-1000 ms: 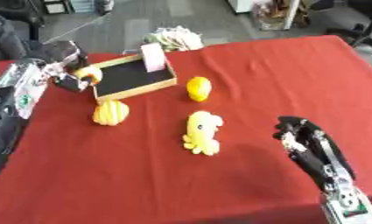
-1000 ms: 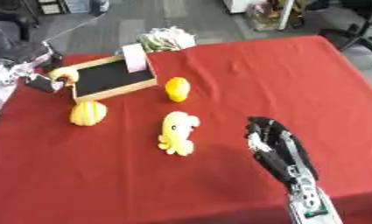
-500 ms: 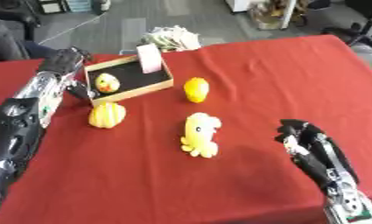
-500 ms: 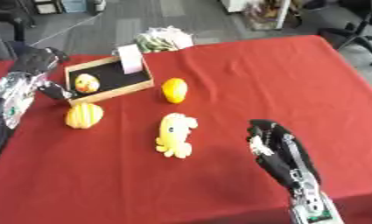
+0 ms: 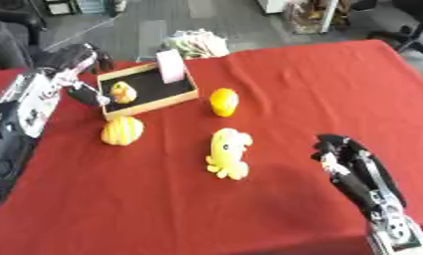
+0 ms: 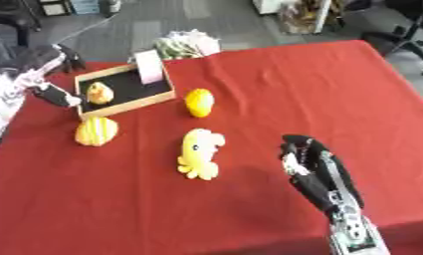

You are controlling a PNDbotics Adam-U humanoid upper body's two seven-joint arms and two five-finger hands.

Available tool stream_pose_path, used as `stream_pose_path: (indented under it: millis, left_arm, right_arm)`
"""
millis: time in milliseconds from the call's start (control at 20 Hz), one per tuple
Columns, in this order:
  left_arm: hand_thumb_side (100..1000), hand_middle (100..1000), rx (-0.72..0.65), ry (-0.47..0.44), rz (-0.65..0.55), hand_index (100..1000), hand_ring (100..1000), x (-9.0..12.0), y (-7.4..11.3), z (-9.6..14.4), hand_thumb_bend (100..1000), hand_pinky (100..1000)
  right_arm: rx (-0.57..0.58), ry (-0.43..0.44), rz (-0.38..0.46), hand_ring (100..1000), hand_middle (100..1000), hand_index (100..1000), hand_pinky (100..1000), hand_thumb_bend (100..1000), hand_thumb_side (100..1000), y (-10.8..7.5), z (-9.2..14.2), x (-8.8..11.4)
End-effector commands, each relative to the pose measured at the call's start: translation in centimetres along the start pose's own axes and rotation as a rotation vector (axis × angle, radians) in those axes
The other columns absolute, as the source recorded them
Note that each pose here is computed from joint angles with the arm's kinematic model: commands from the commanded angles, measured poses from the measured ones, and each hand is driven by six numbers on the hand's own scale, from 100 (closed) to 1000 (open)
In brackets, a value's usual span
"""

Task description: Pick up objects on the table and place them in the box.

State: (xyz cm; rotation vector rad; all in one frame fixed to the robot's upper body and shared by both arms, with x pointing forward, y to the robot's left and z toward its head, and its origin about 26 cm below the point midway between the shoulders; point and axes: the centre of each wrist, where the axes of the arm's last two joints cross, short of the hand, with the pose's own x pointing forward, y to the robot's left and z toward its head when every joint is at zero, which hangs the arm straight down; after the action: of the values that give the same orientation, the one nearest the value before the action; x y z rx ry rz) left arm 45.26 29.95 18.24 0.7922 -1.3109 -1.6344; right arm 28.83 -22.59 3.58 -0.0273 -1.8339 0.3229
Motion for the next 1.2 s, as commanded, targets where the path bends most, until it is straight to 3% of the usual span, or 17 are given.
stream_pose_path:
  millis: [50, 200, 400, 700, 1150, 1200]
  left_arm:
    - [100, 589, -0.141, -0.062, -0.061, 728, 614, 0.2, 2.2, 1.5, 444, 766]
    - [100, 594, -0.265, -0.086, -0.086, 731, 619, 0.9, 1.2, 1.0, 437, 766]
    - [100, 606, -0.325, -0.082, -0.131, 742, 631, 1.6, -0.4, 0.1, 442, 768]
    - [100, 607, -0.251, -0.010, -0.154, 746, 631, 1.7, -2.3, -1.0, 459, 765]
    - [100, 548, -0.137, 0.000, -0.155, 699, 577, 2.1, -4.7, -2.1, 457, 734]
    - [100, 513, -0.137, -0.002, -0.156, 668, 546, 2.1, -4.9, -2.2, 357, 715]
  right_arm:
    - [-0.011, -0.012, 0.017, 619, 618, 746, 718, 100, 417, -0.5, -0.2, 0.3]
    - [-0.014, -0.011, 0.016, 619, 617, 746, 718, 100, 418, -0.5, -0.2, 0.3]
    - [-0.015, -0.008, 0.013, 618, 617, 745, 718, 100, 417, -0.5, -0.2, 0.3]
    - [-0.015, -0.007, 0.010, 618, 615, 744, 718, 100, 416, -0.4, -0.2, 0.3]
    - [-0.012, -0.008, 0.009, 618, 615, 743, 718, 100, 412, -0.3, -0.3, 0.4]
    - [-0.012, -0.008, 0.009, 618, 615, 743, 718, 100, 415, -0.3, -0.3, 0.4]
